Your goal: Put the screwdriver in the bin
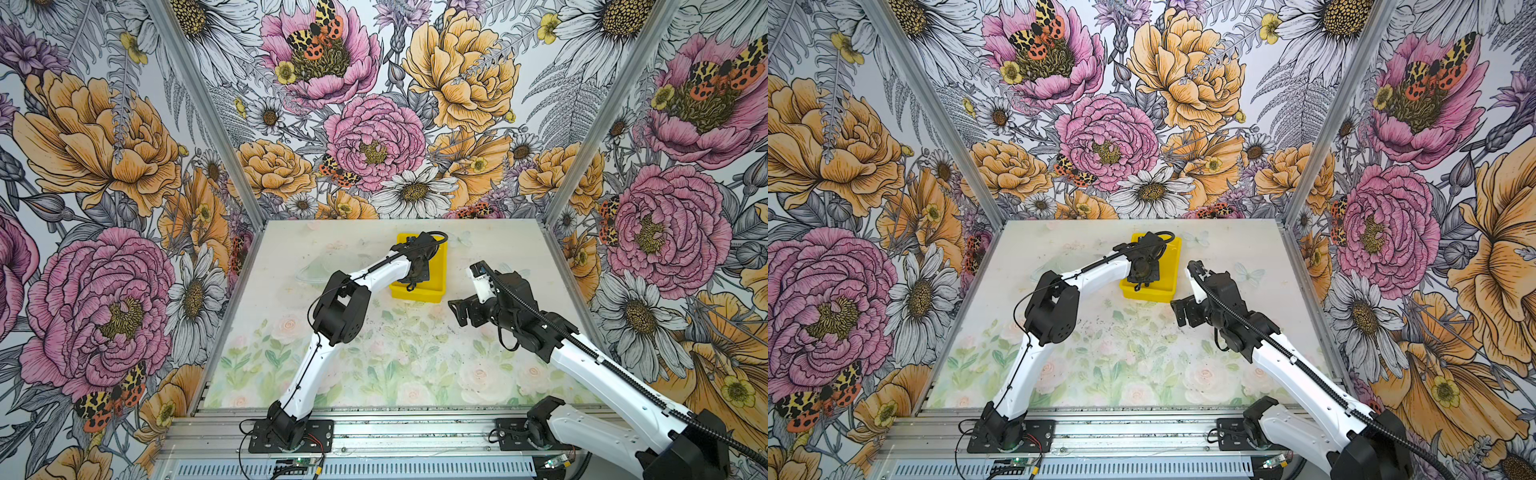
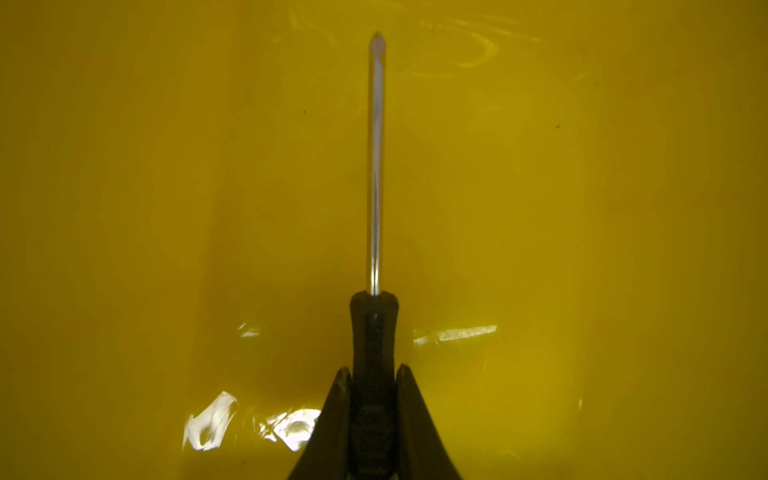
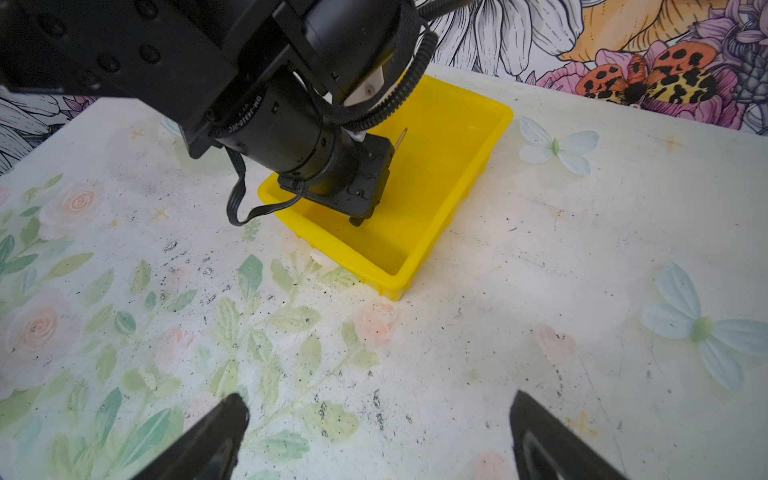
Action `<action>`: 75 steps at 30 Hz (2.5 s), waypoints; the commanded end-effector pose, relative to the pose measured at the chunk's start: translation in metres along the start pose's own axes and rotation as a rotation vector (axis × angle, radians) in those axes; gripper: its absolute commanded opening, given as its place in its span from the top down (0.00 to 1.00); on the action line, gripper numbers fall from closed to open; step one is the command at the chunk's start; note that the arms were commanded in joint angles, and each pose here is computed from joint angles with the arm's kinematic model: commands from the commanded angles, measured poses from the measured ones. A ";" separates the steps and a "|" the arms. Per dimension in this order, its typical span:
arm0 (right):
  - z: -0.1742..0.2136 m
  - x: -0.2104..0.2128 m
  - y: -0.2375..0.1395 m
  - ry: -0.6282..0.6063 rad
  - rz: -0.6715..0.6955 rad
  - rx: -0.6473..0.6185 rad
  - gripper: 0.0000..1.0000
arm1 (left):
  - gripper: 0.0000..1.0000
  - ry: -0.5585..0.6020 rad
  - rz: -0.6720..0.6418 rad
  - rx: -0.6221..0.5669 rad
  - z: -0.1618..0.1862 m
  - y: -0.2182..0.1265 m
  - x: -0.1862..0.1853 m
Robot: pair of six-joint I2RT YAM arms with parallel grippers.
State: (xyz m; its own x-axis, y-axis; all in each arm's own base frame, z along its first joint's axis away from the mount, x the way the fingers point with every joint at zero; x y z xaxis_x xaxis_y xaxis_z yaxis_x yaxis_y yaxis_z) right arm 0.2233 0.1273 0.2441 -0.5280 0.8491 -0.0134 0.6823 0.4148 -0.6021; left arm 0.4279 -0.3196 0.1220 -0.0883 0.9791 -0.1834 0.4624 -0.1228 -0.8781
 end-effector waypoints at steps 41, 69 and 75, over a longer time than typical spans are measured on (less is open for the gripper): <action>-0.014 -0.017 -0.024 0.037 0.124 -0.117 0.01 | 0.50 -0.041 0.057 -0.214 0.013 -0.167 0.051; 0.034 -0.067 -0.015 0.286 0.541 -0.080 0.00 | 0.01 -0.014 -0.127 -0.462 0.067 -0.214 0.231; 0.059 -0.077 -0.026 0.208 0.621 -0.140 0.01 | 0.01 -0.161 -0.255 -0.522 0.075 -0.211 0.270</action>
State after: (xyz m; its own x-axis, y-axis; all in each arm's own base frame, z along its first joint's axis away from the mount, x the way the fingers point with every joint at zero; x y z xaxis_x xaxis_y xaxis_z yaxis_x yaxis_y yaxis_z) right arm 0.2164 0.0411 0.2117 0.0450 0.9929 -0.1099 0.8623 -0.0941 -0.4975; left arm 0.2395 -0.0533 0.2209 -0.2889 0.9513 -0.1072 0.7519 0.1562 -0.6405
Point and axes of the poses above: each gripper's point midway between its finger pads, its own y axis out along the fingers, its own x axis along the line the jaws close on, z = x × y, the point moved 9 cm from there along -y, back along the fingers, and after that the axes turned 7 degrees about -y, right-handed, at the moved point
